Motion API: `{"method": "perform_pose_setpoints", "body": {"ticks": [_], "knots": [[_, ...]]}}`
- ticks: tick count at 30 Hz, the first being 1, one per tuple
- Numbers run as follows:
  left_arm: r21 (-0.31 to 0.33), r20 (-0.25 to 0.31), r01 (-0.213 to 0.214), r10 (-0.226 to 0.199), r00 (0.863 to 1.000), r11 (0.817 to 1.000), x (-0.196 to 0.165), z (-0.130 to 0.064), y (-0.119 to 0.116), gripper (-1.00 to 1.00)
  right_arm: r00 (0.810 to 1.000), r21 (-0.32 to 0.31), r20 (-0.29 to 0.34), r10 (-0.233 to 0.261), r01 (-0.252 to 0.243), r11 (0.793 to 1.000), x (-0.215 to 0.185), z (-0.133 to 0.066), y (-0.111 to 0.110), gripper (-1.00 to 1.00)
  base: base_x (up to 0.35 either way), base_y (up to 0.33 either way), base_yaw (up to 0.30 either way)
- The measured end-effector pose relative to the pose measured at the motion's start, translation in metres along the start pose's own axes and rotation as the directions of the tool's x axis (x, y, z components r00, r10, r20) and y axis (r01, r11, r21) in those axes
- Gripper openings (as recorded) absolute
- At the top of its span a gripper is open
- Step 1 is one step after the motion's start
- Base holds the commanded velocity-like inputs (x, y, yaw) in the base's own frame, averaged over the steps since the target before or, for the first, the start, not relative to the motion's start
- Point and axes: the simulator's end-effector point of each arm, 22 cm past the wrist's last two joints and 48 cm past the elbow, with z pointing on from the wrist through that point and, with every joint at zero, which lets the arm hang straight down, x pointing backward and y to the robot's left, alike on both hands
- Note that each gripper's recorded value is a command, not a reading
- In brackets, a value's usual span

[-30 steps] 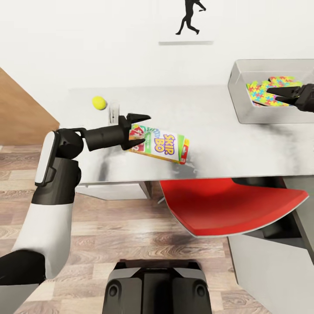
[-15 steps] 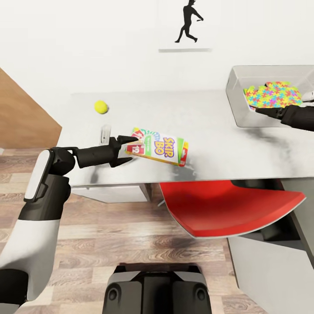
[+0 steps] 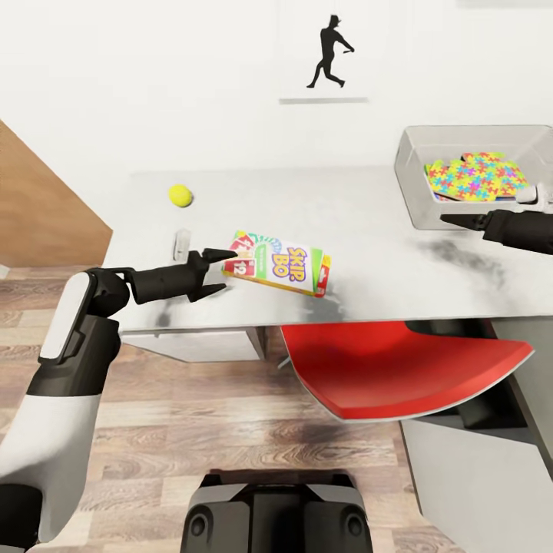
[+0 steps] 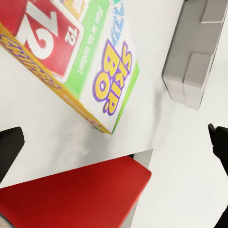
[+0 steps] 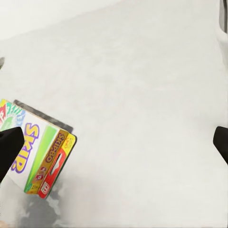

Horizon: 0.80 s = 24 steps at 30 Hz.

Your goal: Put all the toys in the child's room - the three board games (two on the bed and one on the table), the two jigsaw puzzles on the table, and the tennis ball on the table - inside the toy box on the table in the child's room.

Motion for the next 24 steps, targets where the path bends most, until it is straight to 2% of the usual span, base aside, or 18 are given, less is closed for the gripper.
{"method": "perform_pose_setpoints", "body": {"ticks": [10, 24], "knots": [[0.012, 0.015, -0.014, 0.014, 1.000, 1.000, -0.003, -0.010, -0.003, 1.00, 1.000, -0.001, 0.000, -0.017, 0.017, 1.000, 0.002, -0.008, 0.008, 1.00, 0.000, 0.035, 0.000], [0.029, 0.027, -0.036, 0.035, 0.999, 0.999, -0.004, -0.019, -0.016, 1.00, 1.000, -0.006, -0.014, -0.014, 0.014, 1.000, 0.012, -0.013, 0.014, 1.00, 0.000, 0.185, 0.000]]}}
